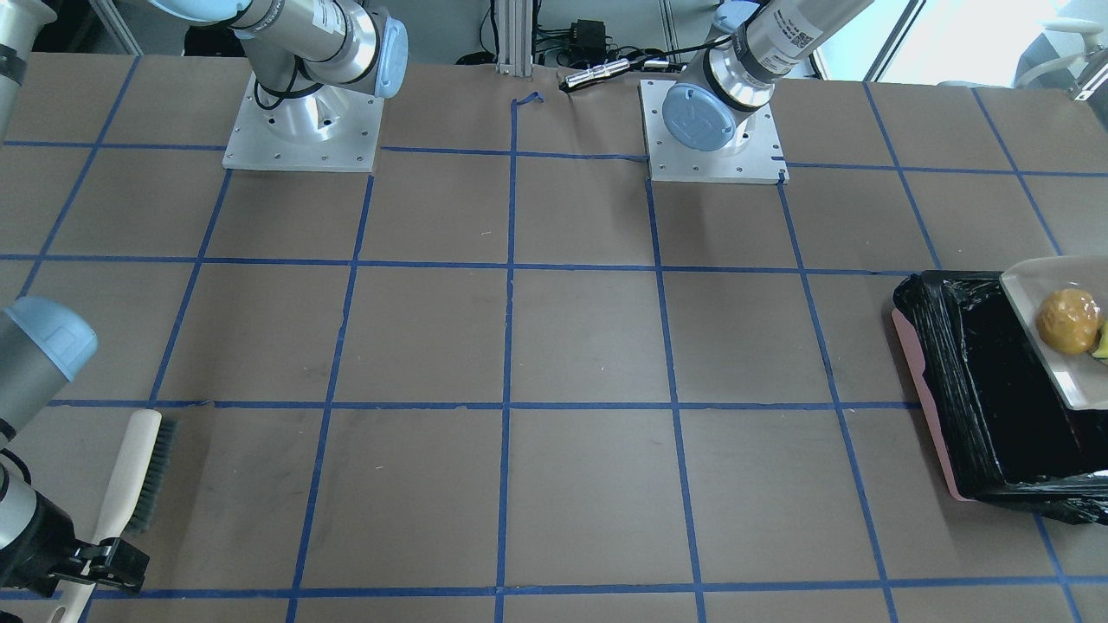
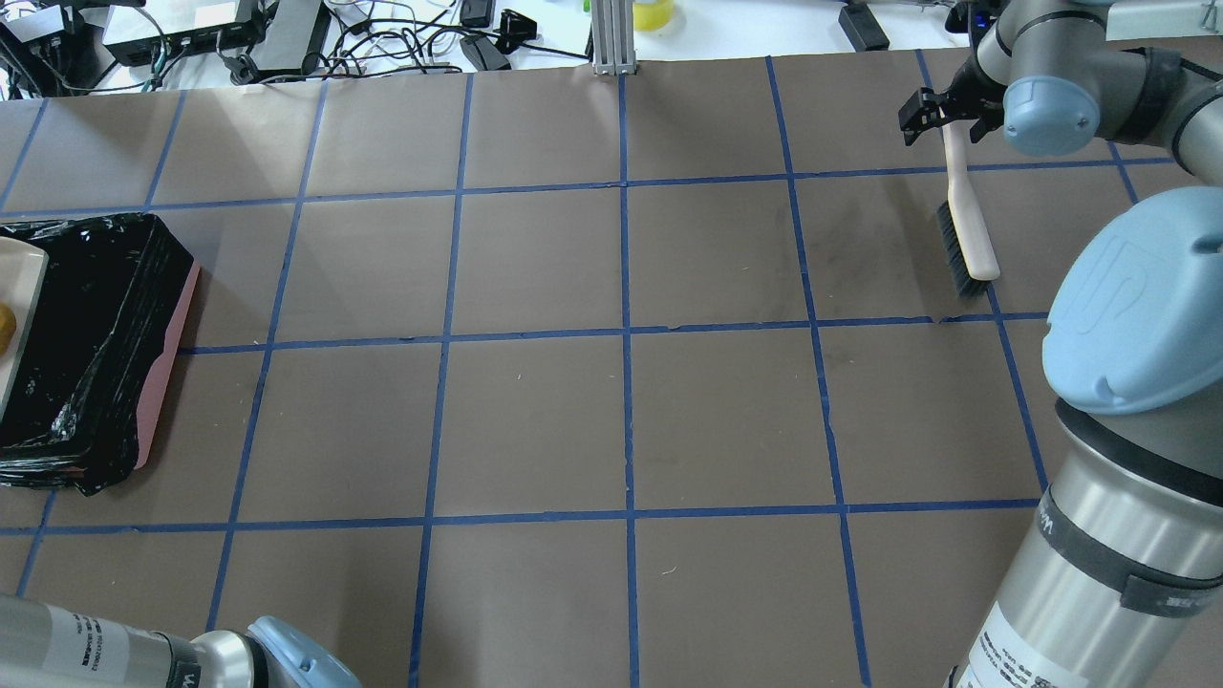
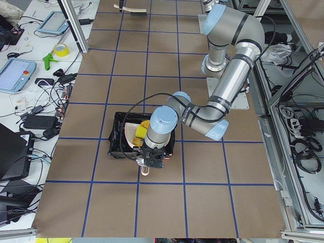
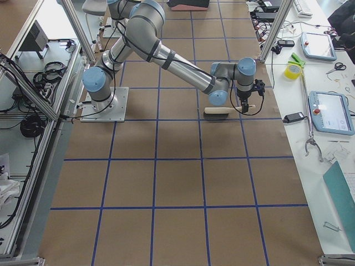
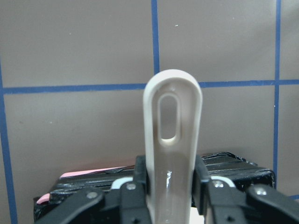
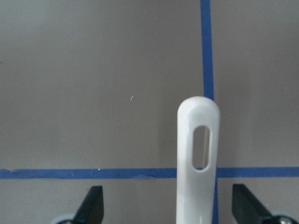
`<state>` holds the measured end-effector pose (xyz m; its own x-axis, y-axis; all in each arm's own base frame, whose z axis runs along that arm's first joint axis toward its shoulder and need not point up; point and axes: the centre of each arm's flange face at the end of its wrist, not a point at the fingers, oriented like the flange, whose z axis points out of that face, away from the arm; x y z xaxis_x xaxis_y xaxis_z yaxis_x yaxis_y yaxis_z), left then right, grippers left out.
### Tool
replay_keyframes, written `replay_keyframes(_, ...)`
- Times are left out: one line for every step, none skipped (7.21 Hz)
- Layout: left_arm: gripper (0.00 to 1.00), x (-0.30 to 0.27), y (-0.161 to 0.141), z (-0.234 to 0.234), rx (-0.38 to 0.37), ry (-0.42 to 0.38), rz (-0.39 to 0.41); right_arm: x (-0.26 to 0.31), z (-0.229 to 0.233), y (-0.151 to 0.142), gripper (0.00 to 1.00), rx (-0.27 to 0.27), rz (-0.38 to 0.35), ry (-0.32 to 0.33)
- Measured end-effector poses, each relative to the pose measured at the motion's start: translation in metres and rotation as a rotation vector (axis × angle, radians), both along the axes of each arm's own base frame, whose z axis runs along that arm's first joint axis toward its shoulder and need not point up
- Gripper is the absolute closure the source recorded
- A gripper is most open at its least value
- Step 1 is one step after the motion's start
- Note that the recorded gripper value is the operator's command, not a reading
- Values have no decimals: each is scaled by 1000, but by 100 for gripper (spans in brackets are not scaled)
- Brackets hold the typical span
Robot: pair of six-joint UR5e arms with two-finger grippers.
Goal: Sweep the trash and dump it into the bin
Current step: 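Hold the dustpan over the black trash bag with the left gripper, then tilt the dustpan to dump debris into the bag while the right releases the brush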
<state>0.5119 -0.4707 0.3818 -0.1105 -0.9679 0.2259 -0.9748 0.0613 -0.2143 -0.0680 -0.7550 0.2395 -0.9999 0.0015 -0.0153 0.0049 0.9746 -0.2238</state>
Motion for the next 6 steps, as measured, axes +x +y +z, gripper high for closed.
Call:
replay_keyframes(100,0,-5,2,-6,-56,-33,1,15,6,0,24,1,-5)
replay_keyframes(100,-7,-16,7,-16,-115,-68,5,43,18,0,59,1,-15)
replay_keyframes(100,-23,-31,12,-18,-166,-106,12,78,35,0,97,1,-26)
replay_keyframes(100,-46,-49,17,-12,-216,-143,21,112,53,0,128,0,-36)
replay_keyframes(100,-70,-67,22,-12,-270,-179,33,139,67,0,139,2,-40)
replay_keyframes(100,-86,-79,25,-21,-324,-215,52,164,79,0,138,-4,-43)
